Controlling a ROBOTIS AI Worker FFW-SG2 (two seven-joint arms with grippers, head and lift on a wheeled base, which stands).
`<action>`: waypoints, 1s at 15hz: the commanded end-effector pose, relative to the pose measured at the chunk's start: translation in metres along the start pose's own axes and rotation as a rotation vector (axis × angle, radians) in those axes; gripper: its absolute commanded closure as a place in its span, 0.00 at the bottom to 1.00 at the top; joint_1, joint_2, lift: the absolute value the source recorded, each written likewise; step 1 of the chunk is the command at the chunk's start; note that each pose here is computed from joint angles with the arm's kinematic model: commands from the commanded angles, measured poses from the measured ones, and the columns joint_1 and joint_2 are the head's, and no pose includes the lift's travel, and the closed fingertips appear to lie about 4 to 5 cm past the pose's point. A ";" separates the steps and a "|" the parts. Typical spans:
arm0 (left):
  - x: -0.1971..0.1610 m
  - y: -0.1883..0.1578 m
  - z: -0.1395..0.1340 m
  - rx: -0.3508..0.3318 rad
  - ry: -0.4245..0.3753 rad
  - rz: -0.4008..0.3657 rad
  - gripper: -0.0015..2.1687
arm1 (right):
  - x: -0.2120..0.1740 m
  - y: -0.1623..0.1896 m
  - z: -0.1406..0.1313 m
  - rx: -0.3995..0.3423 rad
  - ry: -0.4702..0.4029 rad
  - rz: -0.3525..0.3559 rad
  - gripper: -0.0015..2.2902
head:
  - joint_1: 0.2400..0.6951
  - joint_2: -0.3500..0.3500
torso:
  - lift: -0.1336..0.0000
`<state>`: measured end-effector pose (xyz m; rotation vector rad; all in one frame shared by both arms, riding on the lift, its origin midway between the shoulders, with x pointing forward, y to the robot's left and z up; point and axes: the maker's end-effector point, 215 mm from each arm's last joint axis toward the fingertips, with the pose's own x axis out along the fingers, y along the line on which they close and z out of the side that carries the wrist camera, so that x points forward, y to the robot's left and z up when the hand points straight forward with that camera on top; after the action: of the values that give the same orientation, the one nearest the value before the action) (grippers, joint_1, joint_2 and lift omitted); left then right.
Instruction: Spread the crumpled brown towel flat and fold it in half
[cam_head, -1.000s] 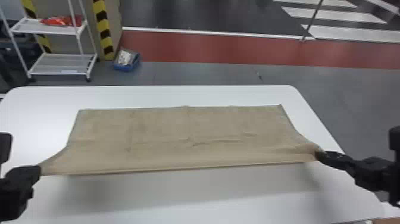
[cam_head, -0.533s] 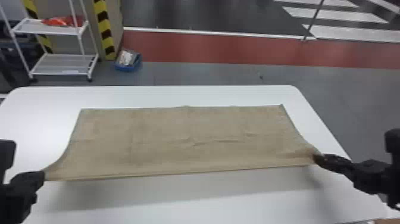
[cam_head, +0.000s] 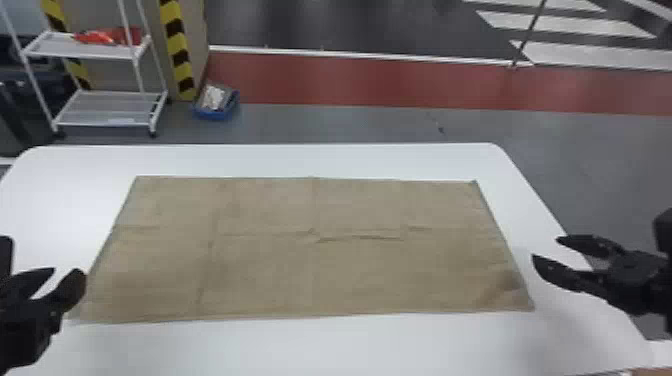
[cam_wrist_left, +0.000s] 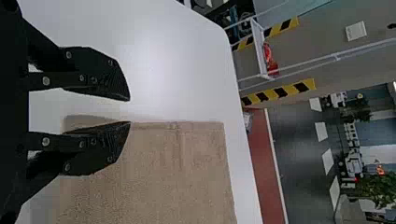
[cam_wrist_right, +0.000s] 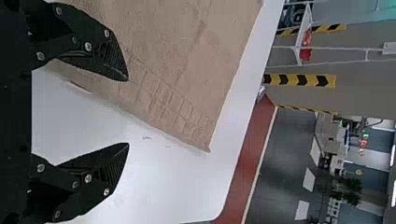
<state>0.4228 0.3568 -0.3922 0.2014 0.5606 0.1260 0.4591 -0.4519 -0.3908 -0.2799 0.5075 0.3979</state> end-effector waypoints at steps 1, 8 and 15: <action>0.002 0.007 -0.003 -0.001 -0.035 0.004 0.20 | -0.006 0.001 0.025 -0.192 -0.089 0.015 0.12 | 1.00 0.32 | 0.07; 0.008 0.043 0.001 0.013 -0.237 -0.056 0.21 | -0.012 0.022 0.014 -0.426 -0.111 0.155 0.13 | 1.00 0.42 | 0.07; -0.029 0.018 -0.036 -0.114 -0.184 -0.409 0.28 | -0.002 0.021 0.010 -0.415 -0.100 0.160 0.13 | 1.00 0.39 | 0.07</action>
<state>0.3822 0.3689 -0.3957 -0.0063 0.3844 -0.2595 0.4504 -0.4348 -0.3831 -0.6210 0.3483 0.6636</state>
